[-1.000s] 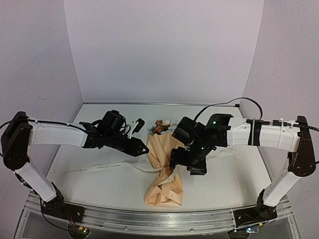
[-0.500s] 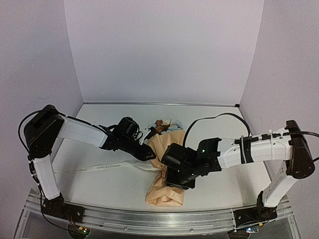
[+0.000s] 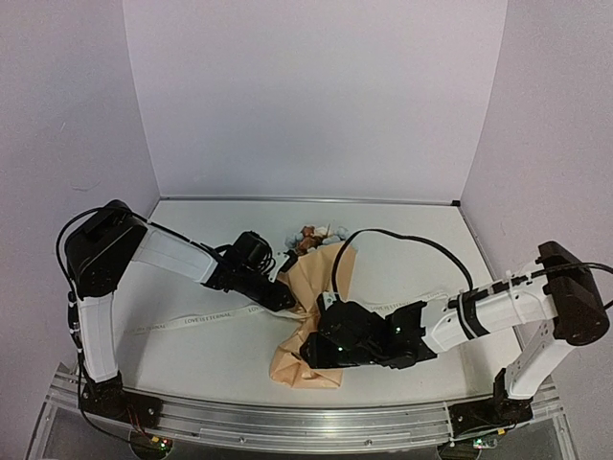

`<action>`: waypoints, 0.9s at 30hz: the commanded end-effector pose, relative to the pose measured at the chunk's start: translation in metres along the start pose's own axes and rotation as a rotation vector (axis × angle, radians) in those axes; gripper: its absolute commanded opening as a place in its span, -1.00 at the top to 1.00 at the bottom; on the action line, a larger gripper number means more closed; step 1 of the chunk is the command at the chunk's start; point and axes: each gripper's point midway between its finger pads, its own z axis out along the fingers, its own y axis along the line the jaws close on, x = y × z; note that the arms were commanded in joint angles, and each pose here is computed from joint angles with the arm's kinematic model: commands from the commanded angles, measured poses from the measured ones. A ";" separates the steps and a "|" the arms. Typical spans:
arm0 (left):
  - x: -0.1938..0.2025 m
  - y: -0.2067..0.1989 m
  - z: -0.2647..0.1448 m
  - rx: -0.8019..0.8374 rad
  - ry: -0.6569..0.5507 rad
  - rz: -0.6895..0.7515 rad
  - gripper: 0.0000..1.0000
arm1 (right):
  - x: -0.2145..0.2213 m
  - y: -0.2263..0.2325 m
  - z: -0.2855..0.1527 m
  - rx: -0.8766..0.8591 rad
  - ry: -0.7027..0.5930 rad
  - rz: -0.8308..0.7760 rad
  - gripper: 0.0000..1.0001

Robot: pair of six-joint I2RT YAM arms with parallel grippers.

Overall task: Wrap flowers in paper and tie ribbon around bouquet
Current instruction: Adjust the folded bouquet at the center of the board.

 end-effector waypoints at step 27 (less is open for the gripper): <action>0.037 -0.177 -0.075 0.160 0.020 0.233 0.43 | -0.040 -0.049 -0.057 0.132 0.005 0.129 -0.26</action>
